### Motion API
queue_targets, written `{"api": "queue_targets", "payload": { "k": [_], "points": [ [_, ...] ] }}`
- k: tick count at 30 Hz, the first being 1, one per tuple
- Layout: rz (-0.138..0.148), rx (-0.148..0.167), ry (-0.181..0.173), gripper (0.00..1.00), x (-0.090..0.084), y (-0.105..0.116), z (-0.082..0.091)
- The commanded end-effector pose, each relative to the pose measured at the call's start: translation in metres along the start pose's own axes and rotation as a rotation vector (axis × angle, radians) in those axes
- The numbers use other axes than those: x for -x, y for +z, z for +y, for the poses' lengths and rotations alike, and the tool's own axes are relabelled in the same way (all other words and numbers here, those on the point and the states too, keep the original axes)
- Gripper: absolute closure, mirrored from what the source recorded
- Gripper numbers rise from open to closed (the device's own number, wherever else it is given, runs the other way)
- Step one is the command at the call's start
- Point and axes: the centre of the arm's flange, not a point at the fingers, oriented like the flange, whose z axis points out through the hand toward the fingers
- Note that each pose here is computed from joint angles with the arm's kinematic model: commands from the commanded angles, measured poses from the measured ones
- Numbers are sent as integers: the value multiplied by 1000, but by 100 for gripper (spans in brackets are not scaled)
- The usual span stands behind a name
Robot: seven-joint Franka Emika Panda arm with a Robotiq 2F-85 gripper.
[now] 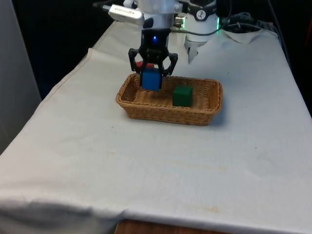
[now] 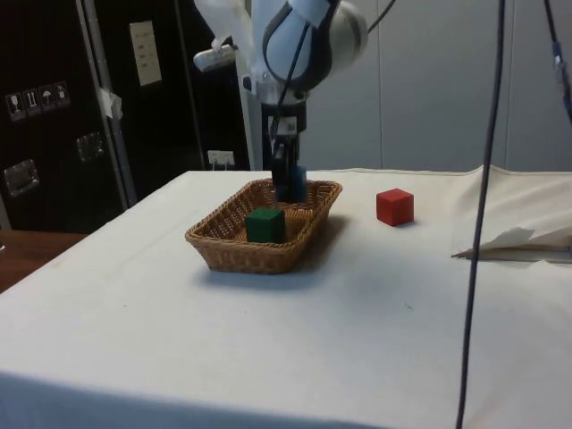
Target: Pick up exactly two blocks and place them into the basket.
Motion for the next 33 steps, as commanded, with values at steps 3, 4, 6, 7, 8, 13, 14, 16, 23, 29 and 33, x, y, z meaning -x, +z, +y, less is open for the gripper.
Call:
{"api": "queue_targets", "payload": {
  "k": [3,4,6,7,8,13,14,16,23,29,33],
  "points": [
    [11,-4,9,98,-4,10,-3],
    [12,-3,12,98,-4,13,-4],
    [12,-2,15,98,-4,17,-5],
    [12,-2,15,98,-4,17,-5],
    [14,-3,19,98,-4,20,-6],
    [2,10,24,96,-4,24,-5],
    [13,2,25,96,-4,23,-6],
    [13,3,25,81,-4,23,-6],
    [3,11,25,4,-4,24,-5],
    [13,7,27,0,-4,23,-6],
    [12,8,30,0,-7,18,-4]
  ]
}}
